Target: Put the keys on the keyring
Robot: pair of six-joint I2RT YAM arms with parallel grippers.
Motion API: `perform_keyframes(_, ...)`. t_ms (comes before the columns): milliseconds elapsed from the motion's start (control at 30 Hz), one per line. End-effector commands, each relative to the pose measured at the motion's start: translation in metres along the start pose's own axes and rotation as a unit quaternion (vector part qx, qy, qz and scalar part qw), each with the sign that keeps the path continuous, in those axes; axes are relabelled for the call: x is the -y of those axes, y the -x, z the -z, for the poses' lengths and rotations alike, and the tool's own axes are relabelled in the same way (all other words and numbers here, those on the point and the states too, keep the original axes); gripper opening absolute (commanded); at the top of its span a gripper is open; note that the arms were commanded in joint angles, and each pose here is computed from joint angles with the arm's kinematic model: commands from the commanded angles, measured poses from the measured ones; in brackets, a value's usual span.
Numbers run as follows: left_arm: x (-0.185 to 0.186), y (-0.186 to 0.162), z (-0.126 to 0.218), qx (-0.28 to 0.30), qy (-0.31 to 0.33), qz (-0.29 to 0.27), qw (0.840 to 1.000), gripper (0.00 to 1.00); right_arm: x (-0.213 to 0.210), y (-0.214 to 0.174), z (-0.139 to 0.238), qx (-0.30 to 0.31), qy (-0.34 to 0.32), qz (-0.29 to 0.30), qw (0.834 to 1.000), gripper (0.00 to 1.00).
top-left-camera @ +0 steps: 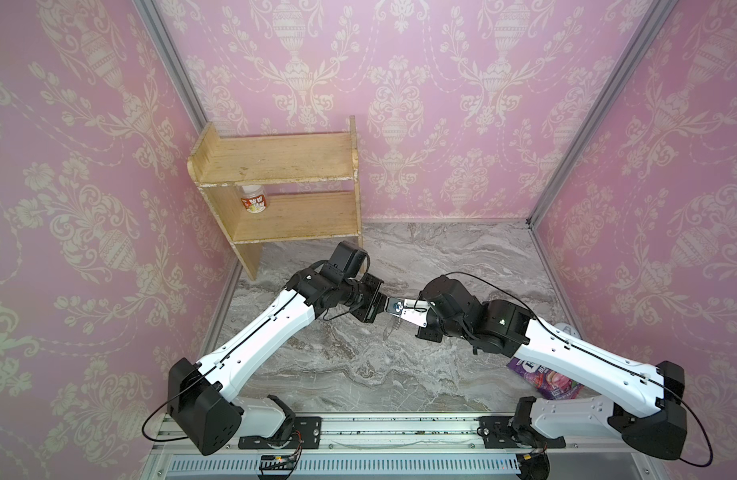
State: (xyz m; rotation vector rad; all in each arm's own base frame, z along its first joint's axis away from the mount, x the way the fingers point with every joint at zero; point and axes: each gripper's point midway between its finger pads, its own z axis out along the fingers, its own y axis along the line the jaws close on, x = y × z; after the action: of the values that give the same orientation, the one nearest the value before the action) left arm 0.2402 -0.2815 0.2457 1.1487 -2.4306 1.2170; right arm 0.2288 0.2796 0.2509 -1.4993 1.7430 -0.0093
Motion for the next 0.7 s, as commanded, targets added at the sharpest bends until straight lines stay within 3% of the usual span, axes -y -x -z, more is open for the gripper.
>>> perform_keyframes(0, 0.0075, -0.0097, 0.0041, -0.013, -0.009, -0.024, 1.000, 0.00, 0.0031, 0.0037, 0.0037, 0.009, -0.012, 0.006, 1.000, 0.00)
perform_keyframes(667, 0.0091, -0.0092, 0.0021, -0.013, -0.005, -0.028, 1.000, 0.00, -0.0058, 0.0018, 0.0027, 0.009, 0.006, 0.016, 1.000, 0.00)
